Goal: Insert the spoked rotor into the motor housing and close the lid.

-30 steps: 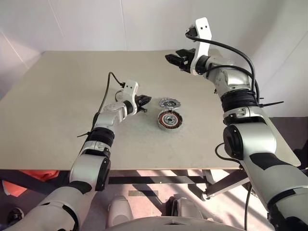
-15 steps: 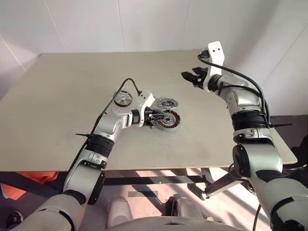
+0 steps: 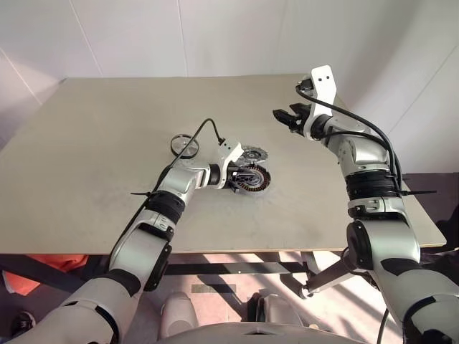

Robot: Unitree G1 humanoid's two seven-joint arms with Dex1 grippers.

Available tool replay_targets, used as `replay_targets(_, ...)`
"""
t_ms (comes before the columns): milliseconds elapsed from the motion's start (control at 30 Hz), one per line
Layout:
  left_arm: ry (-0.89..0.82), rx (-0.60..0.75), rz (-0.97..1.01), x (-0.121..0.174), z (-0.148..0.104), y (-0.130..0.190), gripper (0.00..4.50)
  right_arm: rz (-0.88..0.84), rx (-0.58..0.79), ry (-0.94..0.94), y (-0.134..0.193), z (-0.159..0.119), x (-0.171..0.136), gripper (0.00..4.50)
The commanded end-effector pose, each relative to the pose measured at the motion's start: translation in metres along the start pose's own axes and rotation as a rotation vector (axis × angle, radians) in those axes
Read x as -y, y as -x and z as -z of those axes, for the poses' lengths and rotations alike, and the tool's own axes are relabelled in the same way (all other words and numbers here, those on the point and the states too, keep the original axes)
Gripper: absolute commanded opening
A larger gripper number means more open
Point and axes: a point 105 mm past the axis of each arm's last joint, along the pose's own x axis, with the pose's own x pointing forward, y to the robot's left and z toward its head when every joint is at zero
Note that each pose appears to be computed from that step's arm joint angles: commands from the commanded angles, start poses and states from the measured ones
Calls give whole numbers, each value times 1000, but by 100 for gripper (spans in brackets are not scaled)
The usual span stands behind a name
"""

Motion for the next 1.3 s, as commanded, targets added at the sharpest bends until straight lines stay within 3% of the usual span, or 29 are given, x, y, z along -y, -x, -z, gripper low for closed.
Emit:
replay_targets(33,-32,1,7,0,-7,-2,70,-1,85,20,5,-25,-1,293)
replay_targets(267,-28,-4,3,-1,-6,-5,70,4,86,19,5,-25,0,293)
replay_targets(500,-14,15,-25,-7,-11,-2,305,8,86,17,4,-25,0,293)
replay_targets(900,-32,274,-131,-24,-68,63,305,-85,61,13,0,-11,-24,293)
replay_targets(1100,-4,343,-277,-35,-67,102,305,-139,-68,23,1,32,-45,293)
replay_targets(1300,74,343,-435,-43,-29,159,309,-263,-123,73,28,57,-65,93)
